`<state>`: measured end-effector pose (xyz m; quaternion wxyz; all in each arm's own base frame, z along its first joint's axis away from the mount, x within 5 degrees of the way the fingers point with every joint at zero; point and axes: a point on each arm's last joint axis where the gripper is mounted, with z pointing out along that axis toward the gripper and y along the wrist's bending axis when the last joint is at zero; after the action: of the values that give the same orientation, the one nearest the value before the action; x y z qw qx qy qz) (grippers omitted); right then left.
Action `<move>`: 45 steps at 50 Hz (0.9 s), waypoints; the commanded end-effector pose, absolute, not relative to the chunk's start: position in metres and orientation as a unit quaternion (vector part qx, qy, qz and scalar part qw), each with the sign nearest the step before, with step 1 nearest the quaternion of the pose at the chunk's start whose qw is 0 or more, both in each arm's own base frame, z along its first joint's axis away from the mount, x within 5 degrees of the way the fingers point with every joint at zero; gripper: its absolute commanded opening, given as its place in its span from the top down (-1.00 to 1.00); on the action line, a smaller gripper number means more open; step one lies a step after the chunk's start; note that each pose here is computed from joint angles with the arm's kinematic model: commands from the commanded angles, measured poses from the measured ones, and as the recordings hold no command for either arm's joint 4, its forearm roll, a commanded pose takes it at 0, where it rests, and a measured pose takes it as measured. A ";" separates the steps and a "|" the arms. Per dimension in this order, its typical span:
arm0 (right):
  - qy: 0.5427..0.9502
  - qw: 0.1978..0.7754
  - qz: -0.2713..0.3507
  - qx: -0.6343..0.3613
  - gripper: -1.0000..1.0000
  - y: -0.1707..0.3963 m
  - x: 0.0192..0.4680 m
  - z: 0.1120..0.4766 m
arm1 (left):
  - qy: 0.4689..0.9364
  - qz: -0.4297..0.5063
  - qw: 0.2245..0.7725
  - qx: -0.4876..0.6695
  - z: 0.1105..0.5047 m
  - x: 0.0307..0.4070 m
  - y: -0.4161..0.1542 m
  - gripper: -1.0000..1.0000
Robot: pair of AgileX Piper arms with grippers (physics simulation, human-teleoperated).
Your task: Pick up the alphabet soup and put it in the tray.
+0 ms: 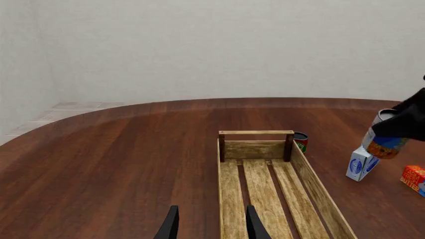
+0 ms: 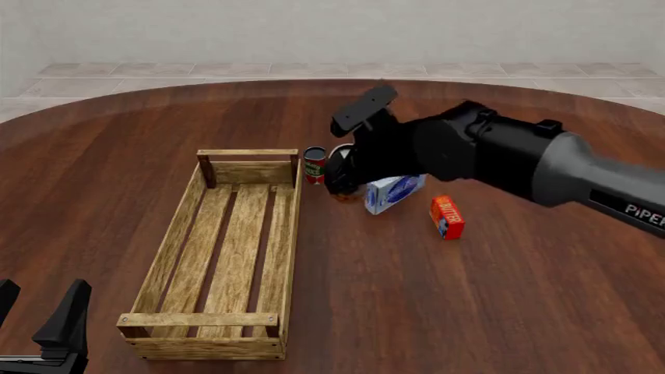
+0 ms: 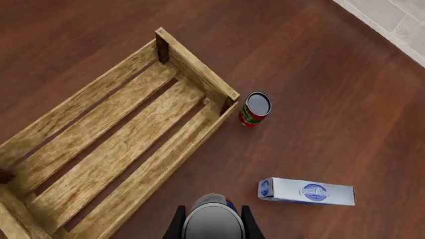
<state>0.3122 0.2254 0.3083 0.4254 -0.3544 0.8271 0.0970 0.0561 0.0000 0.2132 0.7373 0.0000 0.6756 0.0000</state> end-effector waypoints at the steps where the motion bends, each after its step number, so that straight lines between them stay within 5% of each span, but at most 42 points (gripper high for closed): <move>1: 0.805 0.437 0.116 -0.383 1.00 0.266 0.314 0.330 | 0.676 0.000 0.737 0.000 0.213 0.056 0.000 -1.00; 45: 0.785 0.401 0.161 -0.444 1.00 0.358 0.286 0.298 | 0.676 0.000 0.737 0.000 0.213 0.056 0.000 -1.00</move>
<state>0.2916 0.3425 0.3042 0.4057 -0.4417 0.7859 0.1509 0.0561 0.0000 0.2132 0.7373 0.0000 0.6756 0.0000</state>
